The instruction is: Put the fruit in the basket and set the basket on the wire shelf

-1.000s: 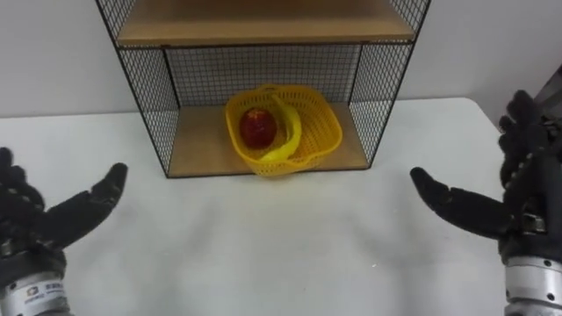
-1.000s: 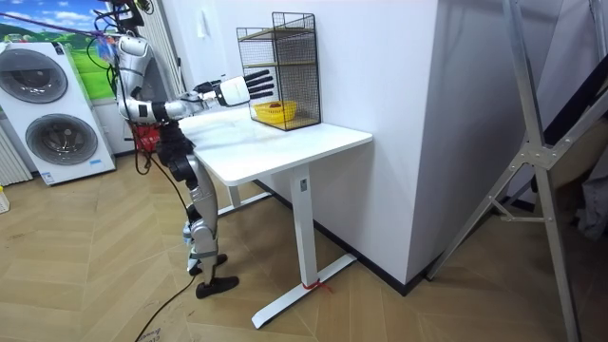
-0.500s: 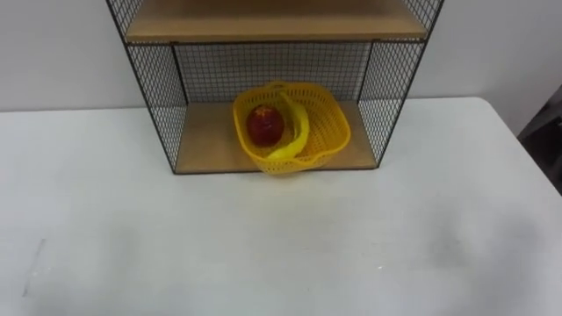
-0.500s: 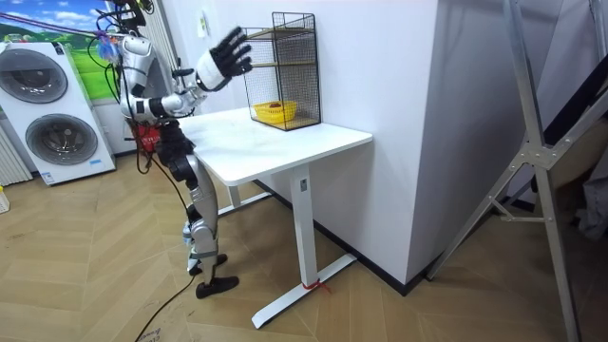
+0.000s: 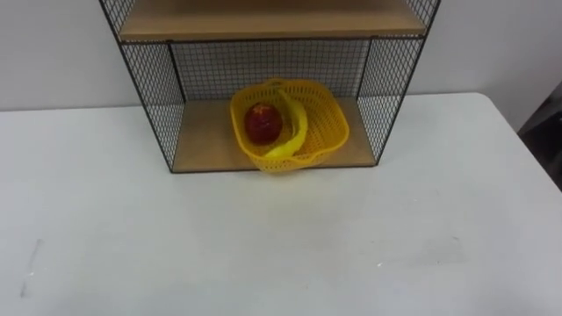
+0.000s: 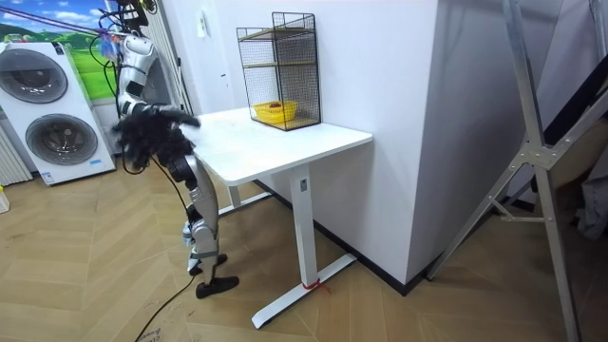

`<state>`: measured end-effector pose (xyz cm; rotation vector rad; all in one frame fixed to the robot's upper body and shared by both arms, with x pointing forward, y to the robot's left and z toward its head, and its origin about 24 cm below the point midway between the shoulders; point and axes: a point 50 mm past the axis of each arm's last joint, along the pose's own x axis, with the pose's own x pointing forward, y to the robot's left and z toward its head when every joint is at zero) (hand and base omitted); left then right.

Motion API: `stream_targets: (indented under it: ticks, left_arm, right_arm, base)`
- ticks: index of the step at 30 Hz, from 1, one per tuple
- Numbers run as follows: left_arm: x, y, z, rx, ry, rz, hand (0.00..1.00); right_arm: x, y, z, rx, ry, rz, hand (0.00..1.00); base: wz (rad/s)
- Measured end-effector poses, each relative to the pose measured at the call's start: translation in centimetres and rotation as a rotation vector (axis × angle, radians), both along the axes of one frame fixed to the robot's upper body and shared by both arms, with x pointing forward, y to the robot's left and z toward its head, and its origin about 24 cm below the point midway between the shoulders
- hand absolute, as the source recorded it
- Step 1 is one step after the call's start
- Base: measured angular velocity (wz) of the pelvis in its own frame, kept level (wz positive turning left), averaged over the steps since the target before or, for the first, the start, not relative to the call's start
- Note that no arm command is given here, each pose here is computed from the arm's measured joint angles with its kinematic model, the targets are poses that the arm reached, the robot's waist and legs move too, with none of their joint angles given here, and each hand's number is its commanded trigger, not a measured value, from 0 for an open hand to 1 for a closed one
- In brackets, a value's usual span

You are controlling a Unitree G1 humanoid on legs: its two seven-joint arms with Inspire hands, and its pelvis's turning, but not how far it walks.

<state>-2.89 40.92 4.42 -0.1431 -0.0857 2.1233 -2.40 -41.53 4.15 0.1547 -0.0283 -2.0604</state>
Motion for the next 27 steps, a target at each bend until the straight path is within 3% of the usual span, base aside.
stream_targets:
  ticks: [7,12,17,20,23,27]
  left_arm:
    - [-5.7,-1.0,-6.3,-0.333,-0.072,0.281,0.00]
    - [-7.9,-2.0,-8.5,-0.431,-0.039,0.350,0.00]
    - [-9.5,-3.6,-10.5,-0.536,0.001,0.352,0.00]
    - [-10.0,-6.3,-12.8,-0.671,0.090,0.271,0.00]
    - [-9.5,-9.3,-15.3,-0.853,0.268,0.065,0.00]
    - [-6.1,-11.5,-17.8,-1.020,0.525,-0.419,0.00]
  right_arm:
    - [-6.9,1.7,-6.8,0.364,-0.103,-0.354,0.00]
    - [-10.0,3.6,-9.1,0.478,-0.103,-0.486,0.00]
    - [-11.1,5.9,-11.6,0.601,-0.028,-0.491,0.00]
    - [-11.2,8.3,-13.8,0.726,0.063,-0.435,0.00]
    - [-10.0,10.7,-15.9,0.887,0.153,-0.287,0.00]
    - [-6.9,12.2,-17.9,1.047,0.385,0.123,0.00]
  base:
    - [0.01]
    - [0.08]
    - [0.04]
    - [0.05]
    - [0.02]
    - [0.01]
